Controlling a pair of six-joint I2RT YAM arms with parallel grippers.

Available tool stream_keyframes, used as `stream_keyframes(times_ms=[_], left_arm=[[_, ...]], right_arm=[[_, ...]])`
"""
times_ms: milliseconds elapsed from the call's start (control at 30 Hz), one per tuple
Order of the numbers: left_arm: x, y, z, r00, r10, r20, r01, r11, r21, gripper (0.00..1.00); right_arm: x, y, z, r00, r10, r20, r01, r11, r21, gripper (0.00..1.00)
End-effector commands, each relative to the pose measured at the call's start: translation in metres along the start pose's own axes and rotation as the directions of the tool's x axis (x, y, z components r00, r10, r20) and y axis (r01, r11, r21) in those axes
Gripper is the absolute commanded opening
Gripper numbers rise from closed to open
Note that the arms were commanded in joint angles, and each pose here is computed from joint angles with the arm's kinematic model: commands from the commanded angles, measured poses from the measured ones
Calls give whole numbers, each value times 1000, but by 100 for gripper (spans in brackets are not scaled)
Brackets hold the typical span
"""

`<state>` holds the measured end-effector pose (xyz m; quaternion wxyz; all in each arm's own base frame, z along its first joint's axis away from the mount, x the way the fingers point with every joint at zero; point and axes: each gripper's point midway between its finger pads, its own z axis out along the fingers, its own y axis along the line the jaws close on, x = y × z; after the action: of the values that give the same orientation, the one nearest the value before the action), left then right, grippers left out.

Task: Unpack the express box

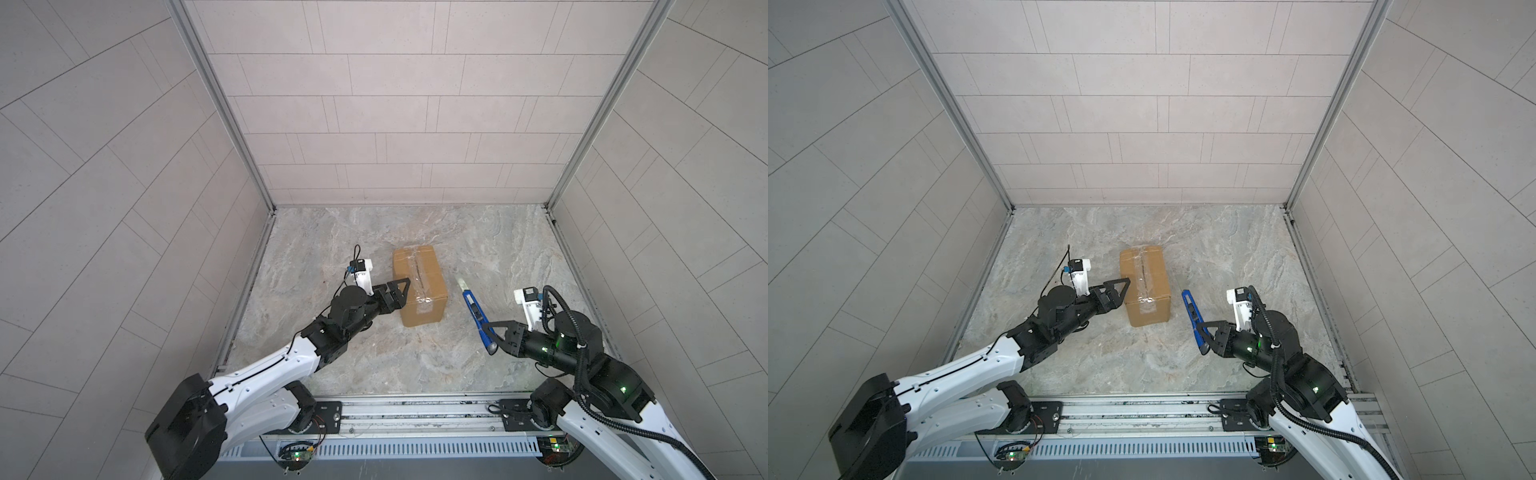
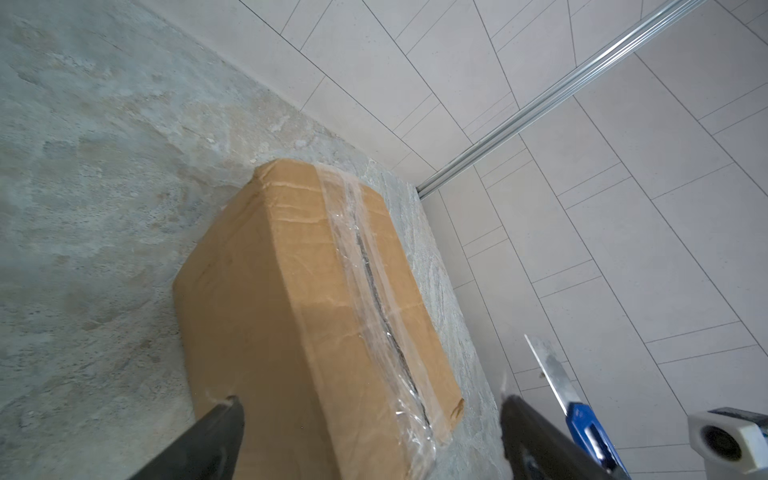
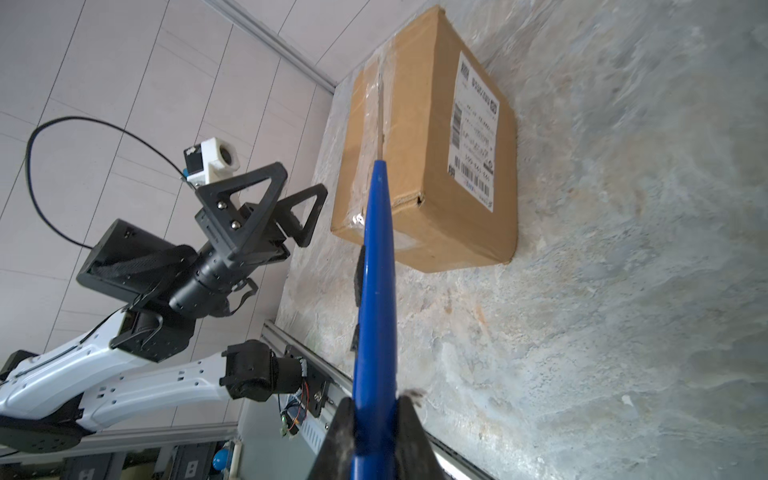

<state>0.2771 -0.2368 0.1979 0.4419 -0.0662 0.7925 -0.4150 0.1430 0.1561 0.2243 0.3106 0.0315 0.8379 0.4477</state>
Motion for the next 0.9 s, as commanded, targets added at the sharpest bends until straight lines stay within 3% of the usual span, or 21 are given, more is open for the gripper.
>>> stream_keyframes(times_ms=[0, 367, 867], left_arm=[[-6, -2, 1, 1000, 23, 10, -23, 1000, 5, 99], [-9, 1, 7, 999, 36, 11, -36, 999, -6, 99], [-9, 5, 11, 1000, 29, 6, -29, 1000, -5, 98]], right_arm=[[17, 1, 2, 997, 24, -68, -26, 999, -33, 0], [42, 3, 8, 987, 39, -157, -52, 995, -83, 0], [43, -4, 16, 988, 72, -136, -83, 994, -75, 0]])
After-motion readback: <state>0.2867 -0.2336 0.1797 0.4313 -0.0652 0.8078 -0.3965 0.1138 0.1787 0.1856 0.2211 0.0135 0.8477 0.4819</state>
